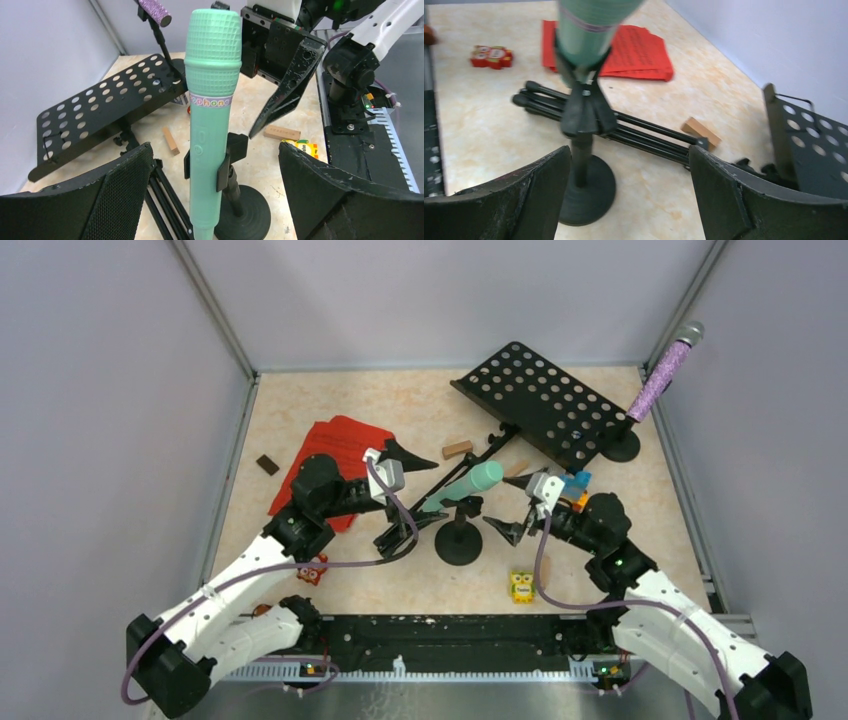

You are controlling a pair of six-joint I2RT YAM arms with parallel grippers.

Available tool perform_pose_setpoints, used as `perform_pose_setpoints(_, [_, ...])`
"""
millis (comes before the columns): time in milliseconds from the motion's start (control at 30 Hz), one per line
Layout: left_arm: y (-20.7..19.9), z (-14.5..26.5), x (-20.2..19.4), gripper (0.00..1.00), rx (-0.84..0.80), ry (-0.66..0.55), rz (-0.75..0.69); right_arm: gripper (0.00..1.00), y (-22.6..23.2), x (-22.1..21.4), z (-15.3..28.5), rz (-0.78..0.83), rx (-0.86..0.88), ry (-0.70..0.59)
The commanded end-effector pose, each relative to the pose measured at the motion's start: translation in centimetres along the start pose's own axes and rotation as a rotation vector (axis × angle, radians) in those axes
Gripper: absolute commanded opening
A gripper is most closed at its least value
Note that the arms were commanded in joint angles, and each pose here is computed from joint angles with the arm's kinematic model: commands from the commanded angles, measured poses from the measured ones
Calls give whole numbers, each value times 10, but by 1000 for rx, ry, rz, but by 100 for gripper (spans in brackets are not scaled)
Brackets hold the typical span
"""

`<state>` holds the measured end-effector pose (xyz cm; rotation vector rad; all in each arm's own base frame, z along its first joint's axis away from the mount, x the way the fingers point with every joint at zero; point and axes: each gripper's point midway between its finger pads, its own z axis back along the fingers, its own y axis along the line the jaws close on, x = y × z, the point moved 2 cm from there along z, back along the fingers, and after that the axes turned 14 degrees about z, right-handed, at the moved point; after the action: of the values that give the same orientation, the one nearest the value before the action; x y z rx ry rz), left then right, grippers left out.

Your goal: Pack up the instrument practice props

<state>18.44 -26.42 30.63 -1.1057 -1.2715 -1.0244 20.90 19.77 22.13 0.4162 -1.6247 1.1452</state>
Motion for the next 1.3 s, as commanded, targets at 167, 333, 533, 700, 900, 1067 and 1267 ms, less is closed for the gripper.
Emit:
perform_pose_setpoints(167, [-1, -18, 33, 99, -101, -65, -71, 86, 19, 25, 4, -3, 117, -154])
perform_pose_setpoints(333, [13, -31, 22, 97, -82, -16, -4, 88, 6, 22, 9, 35, -11, -179])
perform_pose_setpoints(533, [23, -46, 14, 91, -97, 8, 43, 89, 5, 23, 13, 62, -34, -191])
perform_pose_setpoints(700, [24, -55, 16, 73, -145, 18, 58, 89, 9, 28, 11, 59, -2, -222])
perform_pose_setpoints(900, [20, -62, 11, 58, -207, 37, 88, 88, 9, 34, 2, 65, 55, -219])
perform_pose_setpoints(1067, [15, -63, 5, 66, -243, 52, 96, 88, 6, 39, -5, 68, 78, -217])
perform_pose_setpoints(1267, [9, -64, 0, 65, -270, 65, 126, 88, 3, 40, -12, 59, 92, -209])
